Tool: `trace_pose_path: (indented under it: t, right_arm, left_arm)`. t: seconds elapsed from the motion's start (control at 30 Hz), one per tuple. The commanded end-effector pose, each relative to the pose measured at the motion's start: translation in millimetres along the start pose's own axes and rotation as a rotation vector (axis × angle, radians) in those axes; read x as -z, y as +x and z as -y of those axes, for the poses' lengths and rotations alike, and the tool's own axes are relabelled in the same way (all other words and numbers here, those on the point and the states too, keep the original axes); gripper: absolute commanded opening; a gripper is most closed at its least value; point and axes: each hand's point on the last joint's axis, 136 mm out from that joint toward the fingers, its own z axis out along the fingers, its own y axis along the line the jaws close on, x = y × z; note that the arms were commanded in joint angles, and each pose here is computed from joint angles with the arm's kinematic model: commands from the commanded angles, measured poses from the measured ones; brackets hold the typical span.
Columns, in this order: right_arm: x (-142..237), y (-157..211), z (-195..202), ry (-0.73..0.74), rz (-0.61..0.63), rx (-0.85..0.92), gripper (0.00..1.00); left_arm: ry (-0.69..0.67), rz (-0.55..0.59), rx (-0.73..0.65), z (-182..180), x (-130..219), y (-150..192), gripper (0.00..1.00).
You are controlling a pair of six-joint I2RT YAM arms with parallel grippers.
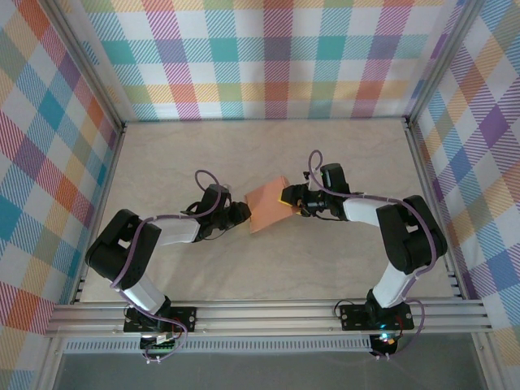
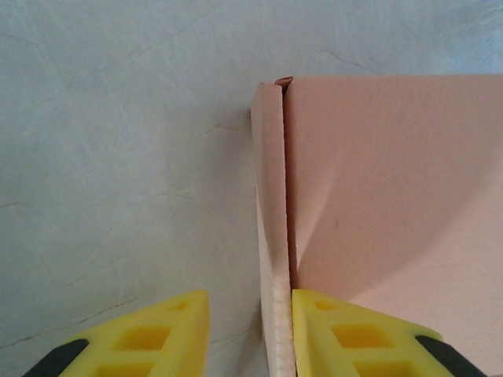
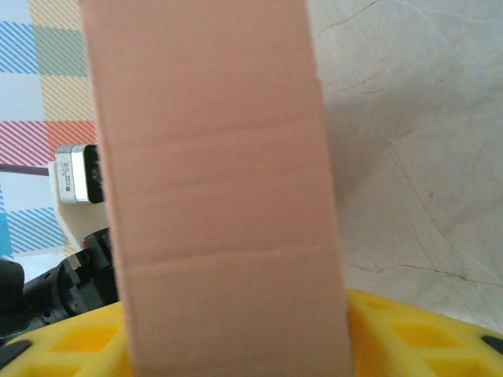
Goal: Fold the paper box
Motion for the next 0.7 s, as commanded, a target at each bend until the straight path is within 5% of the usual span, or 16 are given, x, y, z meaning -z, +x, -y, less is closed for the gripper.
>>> trace_pose_path:
  t: [0.0,0.23,0.37,0.67]
  right_arm:
    - [2.5,2.1,-0.6,-0.024,-0.006,-0.007,0.54]
    - [7.1,-0.3,3.2,-0.008,0.008,-0.028,0.47]
    - [10.1,-3.7,0.5,-0.019,0.018,-0.039,0.46]
    - [26.8,-17.4,-7.6,-0.038,0.064,-0.076,0.45]
  left_arm:
    - [-0.056,-0.011,-0.01,-10.8,9.0,3.1,0.33]
    - [-0.069,0.041,-0.078,0.8,29.8,-11.1,0.48]
    - [-0.074,0.117,-0.191,11.2,46.8,-22.7,0.68]
    - [-0.148,0.396,-0.844,66.3,88.2,-33.8,0.9]
